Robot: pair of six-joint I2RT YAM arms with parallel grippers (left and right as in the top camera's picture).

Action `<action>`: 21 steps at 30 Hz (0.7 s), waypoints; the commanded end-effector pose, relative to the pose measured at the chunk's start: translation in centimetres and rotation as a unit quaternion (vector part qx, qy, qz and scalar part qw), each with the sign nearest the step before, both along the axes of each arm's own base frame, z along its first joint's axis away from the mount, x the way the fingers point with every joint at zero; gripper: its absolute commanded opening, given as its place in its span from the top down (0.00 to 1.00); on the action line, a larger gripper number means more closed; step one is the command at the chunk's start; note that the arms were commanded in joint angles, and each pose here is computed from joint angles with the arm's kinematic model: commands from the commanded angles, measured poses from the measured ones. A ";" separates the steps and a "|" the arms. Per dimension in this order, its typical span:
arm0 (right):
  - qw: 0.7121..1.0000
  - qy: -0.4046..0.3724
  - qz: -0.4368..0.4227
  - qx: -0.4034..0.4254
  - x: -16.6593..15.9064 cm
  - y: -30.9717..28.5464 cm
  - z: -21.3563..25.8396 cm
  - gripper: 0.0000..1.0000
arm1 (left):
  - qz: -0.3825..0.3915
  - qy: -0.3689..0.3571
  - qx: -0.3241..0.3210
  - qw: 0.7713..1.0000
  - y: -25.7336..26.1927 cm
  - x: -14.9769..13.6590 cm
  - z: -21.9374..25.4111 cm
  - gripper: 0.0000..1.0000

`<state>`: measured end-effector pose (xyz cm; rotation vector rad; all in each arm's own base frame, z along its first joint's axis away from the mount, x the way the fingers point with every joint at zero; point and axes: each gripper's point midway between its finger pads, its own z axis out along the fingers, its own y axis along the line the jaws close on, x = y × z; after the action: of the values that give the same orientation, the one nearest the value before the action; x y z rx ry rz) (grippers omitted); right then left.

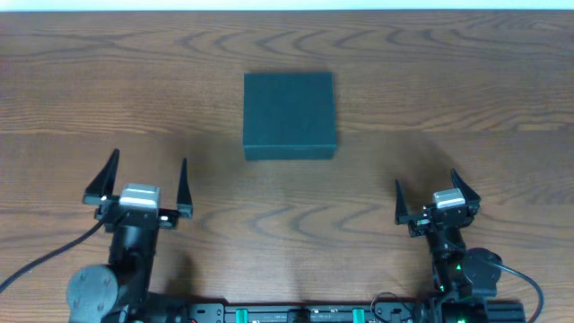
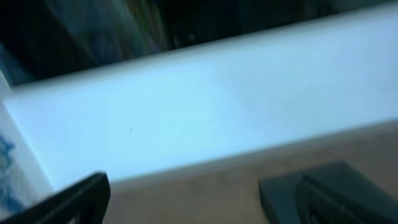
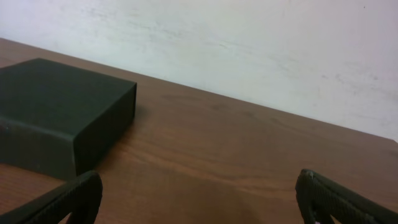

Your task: Pack container

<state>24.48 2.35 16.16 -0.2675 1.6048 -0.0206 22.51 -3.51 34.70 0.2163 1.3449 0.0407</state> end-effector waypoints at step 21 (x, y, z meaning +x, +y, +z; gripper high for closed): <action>1.000 -0.001 -0.001 -0.001 0.0 -0.1 0.0 0.01 | 0.026 -0.172 0.075 0.982 0.3 -1.3 -4.8 0.05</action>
<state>24.48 2.35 16.17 -0.2675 1.6044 -0.0207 21.40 -3.49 30.25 0.2791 1.0249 0.1816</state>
